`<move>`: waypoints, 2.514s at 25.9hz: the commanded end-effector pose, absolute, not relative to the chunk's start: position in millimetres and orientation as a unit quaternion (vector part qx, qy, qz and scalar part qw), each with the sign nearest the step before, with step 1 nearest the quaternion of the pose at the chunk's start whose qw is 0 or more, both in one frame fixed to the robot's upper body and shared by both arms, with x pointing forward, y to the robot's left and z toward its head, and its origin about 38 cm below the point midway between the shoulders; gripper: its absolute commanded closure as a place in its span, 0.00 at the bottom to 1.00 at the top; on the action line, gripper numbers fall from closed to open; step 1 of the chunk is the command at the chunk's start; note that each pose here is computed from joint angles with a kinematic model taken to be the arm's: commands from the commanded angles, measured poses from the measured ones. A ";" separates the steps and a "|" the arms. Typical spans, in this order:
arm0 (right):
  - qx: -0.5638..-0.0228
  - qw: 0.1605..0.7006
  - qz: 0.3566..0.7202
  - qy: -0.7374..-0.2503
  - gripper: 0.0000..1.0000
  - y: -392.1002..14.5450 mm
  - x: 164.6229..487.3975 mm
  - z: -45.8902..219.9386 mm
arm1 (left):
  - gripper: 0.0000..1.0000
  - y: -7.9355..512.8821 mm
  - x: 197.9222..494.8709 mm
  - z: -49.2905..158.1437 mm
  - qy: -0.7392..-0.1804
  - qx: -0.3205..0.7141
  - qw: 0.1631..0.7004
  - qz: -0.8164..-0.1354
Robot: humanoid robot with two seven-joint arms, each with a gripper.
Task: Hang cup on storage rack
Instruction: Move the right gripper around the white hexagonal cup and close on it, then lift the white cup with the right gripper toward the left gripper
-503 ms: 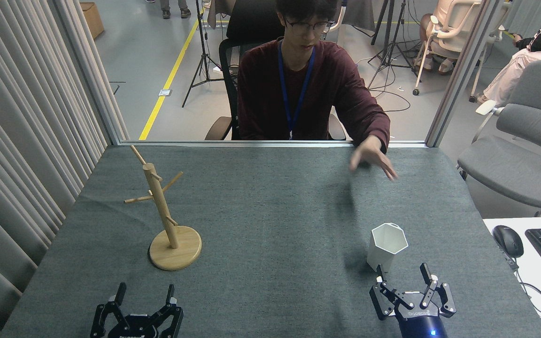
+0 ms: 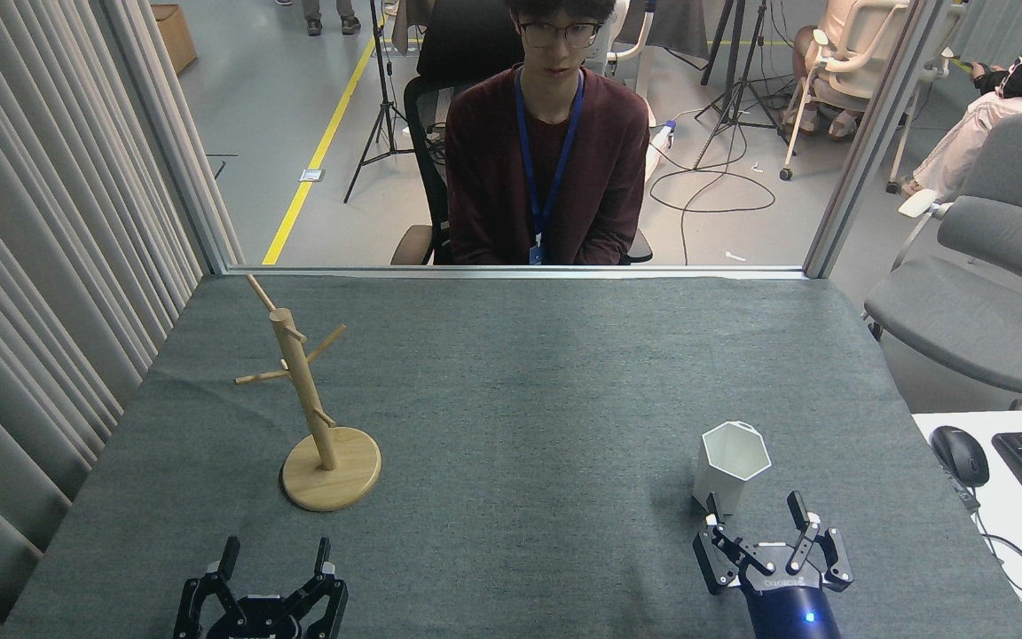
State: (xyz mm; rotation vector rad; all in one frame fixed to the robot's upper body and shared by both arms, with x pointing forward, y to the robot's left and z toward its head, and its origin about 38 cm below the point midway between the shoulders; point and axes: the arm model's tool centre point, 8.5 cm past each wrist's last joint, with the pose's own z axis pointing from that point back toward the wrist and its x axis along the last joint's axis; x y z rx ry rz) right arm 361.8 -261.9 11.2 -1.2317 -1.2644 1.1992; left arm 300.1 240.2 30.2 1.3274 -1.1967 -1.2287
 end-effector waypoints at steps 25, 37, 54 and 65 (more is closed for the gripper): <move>-0.473 0.522 0.515 -0.488 0.01 -269.7 430.8 -11.5 | 0.01 243.4 300.2 31.0 -0.487 0.544 0.469 -0.498; -0.479 0.510 0.516 -0.495 0.40 -271.9 440.1 -6.2 | 0.00 237.2 302.5 36.2 -0.496 0.544 0.466 -0.490; -0.417 0.304 0.520 -0.681 0.40 -58.6 378.4 88.0 | 0.01 98.2 318.7 16.3 -0.561 0.475 0.320 -0.598; -0.386 0.306 0.542 -0.681 0.39 -11.9 336.5 67.8 | 0.01 99.5 320.1 16.4 -0.558 0.479 0.321 -0.597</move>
